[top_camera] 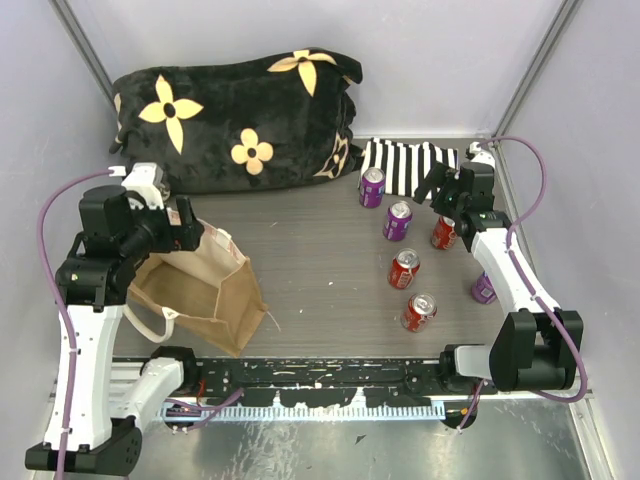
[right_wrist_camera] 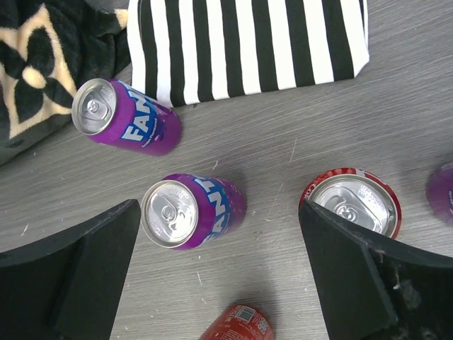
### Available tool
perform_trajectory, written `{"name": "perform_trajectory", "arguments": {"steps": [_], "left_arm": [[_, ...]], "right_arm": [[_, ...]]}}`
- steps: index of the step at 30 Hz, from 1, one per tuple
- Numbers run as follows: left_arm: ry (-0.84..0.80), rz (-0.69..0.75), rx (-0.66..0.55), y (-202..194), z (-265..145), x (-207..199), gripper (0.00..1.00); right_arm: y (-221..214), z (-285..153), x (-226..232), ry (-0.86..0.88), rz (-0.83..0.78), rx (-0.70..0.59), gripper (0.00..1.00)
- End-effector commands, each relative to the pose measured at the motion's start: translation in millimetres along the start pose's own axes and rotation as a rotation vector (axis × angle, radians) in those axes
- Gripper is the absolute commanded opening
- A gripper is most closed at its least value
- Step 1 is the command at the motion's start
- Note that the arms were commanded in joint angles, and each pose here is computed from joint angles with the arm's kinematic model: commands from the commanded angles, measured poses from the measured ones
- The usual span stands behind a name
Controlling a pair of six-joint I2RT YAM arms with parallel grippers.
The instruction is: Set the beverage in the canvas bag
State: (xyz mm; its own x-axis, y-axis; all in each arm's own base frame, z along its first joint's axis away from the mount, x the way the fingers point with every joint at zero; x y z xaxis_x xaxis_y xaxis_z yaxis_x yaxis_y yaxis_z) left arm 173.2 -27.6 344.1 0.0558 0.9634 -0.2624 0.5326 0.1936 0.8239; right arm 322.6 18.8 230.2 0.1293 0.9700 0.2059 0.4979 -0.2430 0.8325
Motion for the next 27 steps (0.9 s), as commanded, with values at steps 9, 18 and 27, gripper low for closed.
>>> {"name": "perform_trajectory", "arguments": {"steps": [9, 18, 27], "left_arm": [[0.264, -0.264, 0.083, 16, -23, 22, 0.99], [0.556, -0.475, 0.112, -2, -74, 47, 0.99], [0.661, -0.531, 0.107, -25, -111, 41, 0.99]], "right_arm": [[30, 10, 51, 0.406, -0.183, 0.068, 0.94], [57, 8, 193, 0.842, -0.410, 0.050, 0.94], [39, -15, 300, 1.233, -0.365, -0.004, 0.90]]}}
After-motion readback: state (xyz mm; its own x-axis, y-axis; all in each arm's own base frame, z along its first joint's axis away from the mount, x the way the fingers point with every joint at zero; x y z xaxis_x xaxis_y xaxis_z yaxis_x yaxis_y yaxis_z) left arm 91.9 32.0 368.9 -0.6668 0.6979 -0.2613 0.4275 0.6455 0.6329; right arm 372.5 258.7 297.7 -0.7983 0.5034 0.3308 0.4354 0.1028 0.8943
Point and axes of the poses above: each gripper's point midway between its finger pads, its own z axis out along the fingers, its own x axis along the line the jaws close on, y = z × x, the point moved 8 cm from there along -z, back along the fingers, and after that the axes turned 10 degrees about -z, right-handed, at the moved point
